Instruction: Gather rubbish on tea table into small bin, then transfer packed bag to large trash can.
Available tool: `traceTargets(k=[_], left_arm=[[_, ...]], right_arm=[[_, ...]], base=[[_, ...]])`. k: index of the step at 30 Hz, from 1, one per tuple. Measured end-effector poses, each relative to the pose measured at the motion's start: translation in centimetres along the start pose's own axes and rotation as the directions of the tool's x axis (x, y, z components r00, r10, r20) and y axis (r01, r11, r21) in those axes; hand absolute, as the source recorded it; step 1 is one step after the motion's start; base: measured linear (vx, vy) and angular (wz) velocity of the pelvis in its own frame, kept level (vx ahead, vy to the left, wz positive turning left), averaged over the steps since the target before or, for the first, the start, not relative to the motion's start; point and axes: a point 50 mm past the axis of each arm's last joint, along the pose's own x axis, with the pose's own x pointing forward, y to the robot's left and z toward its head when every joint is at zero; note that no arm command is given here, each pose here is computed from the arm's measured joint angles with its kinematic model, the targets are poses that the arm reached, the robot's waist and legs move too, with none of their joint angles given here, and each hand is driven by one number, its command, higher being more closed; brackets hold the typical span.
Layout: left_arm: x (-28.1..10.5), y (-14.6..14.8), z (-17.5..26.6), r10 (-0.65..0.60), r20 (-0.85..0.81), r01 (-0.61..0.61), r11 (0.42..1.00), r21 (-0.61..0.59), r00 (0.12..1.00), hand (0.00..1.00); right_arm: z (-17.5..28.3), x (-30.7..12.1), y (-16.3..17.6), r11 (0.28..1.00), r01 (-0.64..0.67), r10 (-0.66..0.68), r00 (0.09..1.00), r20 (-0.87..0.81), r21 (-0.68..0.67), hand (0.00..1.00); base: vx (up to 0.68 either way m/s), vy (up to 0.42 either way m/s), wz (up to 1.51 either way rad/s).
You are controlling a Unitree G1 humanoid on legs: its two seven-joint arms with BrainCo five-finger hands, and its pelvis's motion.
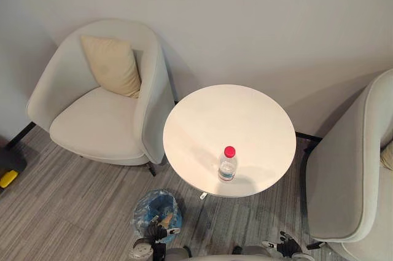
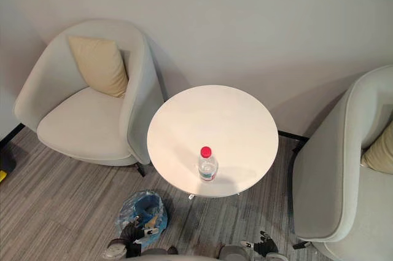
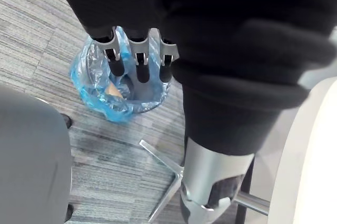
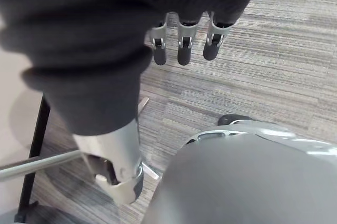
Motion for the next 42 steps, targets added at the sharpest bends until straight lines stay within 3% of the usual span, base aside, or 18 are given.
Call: traceTargets(k=[3,6,8,13,20,27,42], left_arm=[[0.0,0.2,0.1,0.004,0.002,-0.004,1.0,0.003,1.0,0.0],[0.0,0.9,0.0,0.0,-0.002,0.0,1.0,0.027,1.0,0.0],[-0.2,1.7,-0.4,0.015,-0.01,-0.015,0.999,0.044,1.0,0.0],[-0.9,2.7,-2.1,0.034,-0.056,-0.03,0.998,0.059,0.998,0.0],[-1.6,2.8,-3.6,0.035,-0.094,-0.029,0.998,0.063,0.995,0.0],[-1.6,2.9,-3.5,0.037,-0.086,-0.031,0.997,0.065,0.996,0.0],[-1.9,2.7,-3.9,0.003,-0.088,0.008,0.993,0.121,0.996,0.0]], right_arm=[[0.5,0.1,-0.1,1.0,0.007,-0.007,1.0,0.011,-0.011,0.0],[1.5,0.3,-2.7,1.0,0.012,-0.012,1.0,0.027,0.005,0.0],[4.0,0.1,-3.2,1.0,0.007,-0.011,0.989,0.147,0.03,0.0],[8.4,-1.5,-3.5,0.998,-0.001,0.024,0.908,0.418,-0.057,0.0],[8.1,-1.9,-3.6,0.991,0.022,0.036,0.906,0.421,-0.132,0.0],[14.2,-5.2,-2.3,0.96,0.032,0.166,0.732,0.661,-0.277,0.0],[15.0,-5.0,-0.5,0.928,0.023,0.246,0.713,0.657,-0.373,0.0]], base=[[-0.08,0.042,0.16],[-0.12,0.045,0.1],[-0.14,0.021,0.02],[-0.1,0.003,-0.06],[0.02,-0.012,-0.1],[0.05,-0.001,-0.01],[-0.03,-0.009,0.04]])
